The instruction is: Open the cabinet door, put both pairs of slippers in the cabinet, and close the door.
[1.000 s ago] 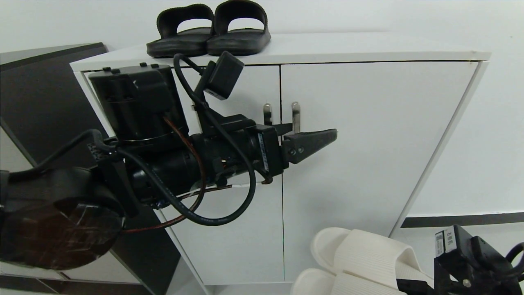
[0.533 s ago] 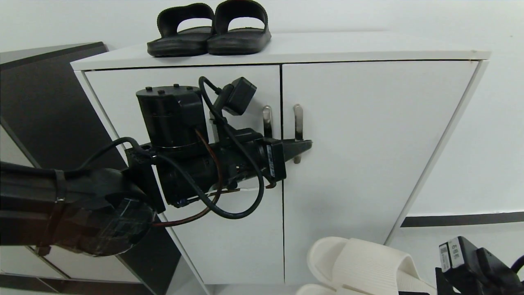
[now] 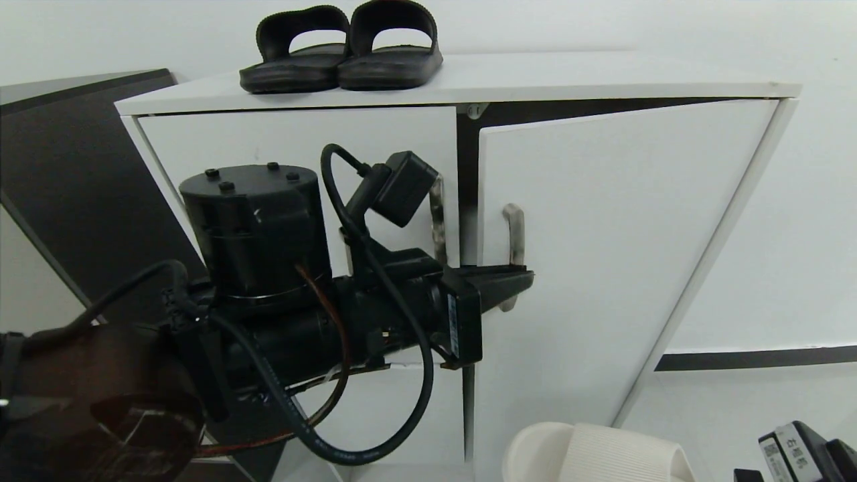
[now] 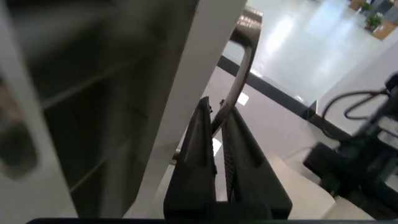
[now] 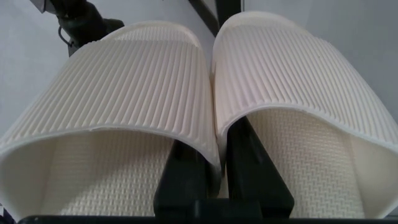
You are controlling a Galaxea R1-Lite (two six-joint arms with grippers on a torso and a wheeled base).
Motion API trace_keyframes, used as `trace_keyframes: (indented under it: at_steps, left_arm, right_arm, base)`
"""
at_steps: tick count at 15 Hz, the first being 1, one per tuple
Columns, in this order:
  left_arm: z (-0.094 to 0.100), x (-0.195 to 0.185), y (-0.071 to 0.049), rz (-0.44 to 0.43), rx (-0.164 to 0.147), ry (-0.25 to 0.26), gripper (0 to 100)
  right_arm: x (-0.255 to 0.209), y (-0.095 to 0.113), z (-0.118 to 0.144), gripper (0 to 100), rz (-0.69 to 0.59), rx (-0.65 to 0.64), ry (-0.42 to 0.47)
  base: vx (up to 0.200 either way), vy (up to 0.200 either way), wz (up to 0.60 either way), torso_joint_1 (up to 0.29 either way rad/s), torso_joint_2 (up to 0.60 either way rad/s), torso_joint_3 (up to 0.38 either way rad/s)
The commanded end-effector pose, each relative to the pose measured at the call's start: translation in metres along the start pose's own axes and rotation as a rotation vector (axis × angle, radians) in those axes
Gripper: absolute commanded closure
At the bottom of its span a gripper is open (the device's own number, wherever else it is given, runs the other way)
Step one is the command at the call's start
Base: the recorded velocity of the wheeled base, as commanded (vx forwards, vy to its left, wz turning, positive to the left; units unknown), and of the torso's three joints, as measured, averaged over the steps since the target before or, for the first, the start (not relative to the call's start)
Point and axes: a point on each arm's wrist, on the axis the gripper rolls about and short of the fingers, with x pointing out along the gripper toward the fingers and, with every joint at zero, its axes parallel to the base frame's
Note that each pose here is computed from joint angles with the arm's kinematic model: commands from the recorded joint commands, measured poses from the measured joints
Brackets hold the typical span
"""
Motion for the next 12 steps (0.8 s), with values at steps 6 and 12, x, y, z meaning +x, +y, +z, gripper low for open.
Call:
trace_keyframes:
  at_steps: [6,12]
  left_arm:
    - [0.013,-0.050,-0.025,-0.011,0.048,-0.075,100]
    - [0.020,-0.035,0.013,0.117,0.043,-0.082,100]
  right_arm:
    - [-0.001,0.000,-0.001,100,0.002,-0.001,0.007]
    - [-0.002,0.000,-0.003,100,0.002,-0.020,0.013]
  base:
    - [0.000,0.000,0.00,0.000,0.00,0.000]
    - [0.000,0.000,0.00,0.000,0.00,0.000]
